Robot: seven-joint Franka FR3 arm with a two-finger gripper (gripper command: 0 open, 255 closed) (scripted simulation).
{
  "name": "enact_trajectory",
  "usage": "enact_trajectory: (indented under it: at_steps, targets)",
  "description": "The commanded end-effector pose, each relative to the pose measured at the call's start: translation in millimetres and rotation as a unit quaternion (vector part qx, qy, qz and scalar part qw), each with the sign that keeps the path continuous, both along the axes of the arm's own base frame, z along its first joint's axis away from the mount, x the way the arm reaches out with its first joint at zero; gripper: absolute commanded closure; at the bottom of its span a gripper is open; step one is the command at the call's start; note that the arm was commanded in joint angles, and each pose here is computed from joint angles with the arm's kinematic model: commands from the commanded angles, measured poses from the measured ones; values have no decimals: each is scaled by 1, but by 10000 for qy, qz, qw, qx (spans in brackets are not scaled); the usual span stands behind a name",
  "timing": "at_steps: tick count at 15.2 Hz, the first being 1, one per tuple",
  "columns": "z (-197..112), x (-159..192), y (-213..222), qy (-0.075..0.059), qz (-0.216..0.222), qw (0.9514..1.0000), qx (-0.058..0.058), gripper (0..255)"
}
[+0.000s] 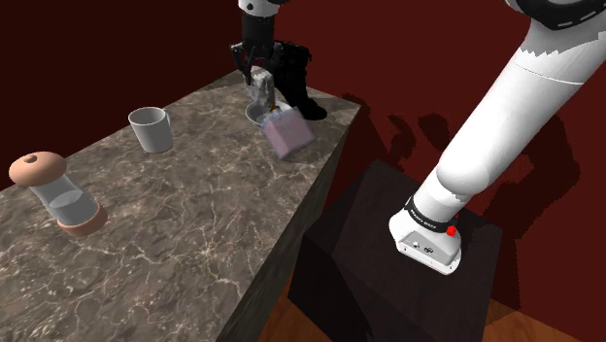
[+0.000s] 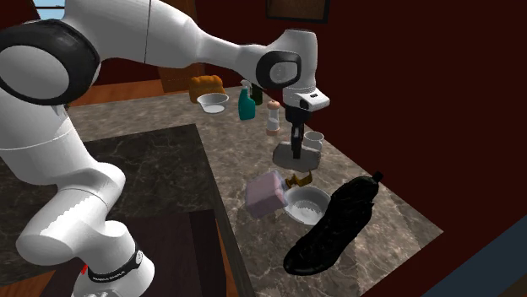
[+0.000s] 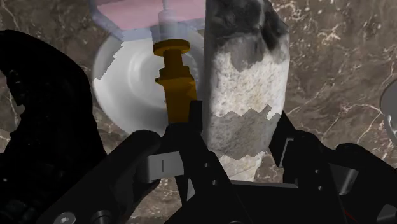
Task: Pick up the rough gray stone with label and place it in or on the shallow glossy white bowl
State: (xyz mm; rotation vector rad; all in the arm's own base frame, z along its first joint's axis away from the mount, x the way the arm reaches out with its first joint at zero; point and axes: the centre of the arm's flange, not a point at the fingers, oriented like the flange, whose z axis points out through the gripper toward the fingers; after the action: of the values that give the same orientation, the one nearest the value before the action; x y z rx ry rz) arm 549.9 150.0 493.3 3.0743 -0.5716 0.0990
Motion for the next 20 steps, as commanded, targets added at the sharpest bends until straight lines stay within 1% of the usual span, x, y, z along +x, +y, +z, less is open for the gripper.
enact_trajectory:
  at_steps: [1,5,6,20]
  targets:
    - [2,6,-25,-3,10,10000,1,255]
    - [7,19,-76,-3,10,10000,1,255]
    - [7,21,-83,-3,10,10000,1,255]
    - [-67,21,-83,-3,10,10000,1,255]
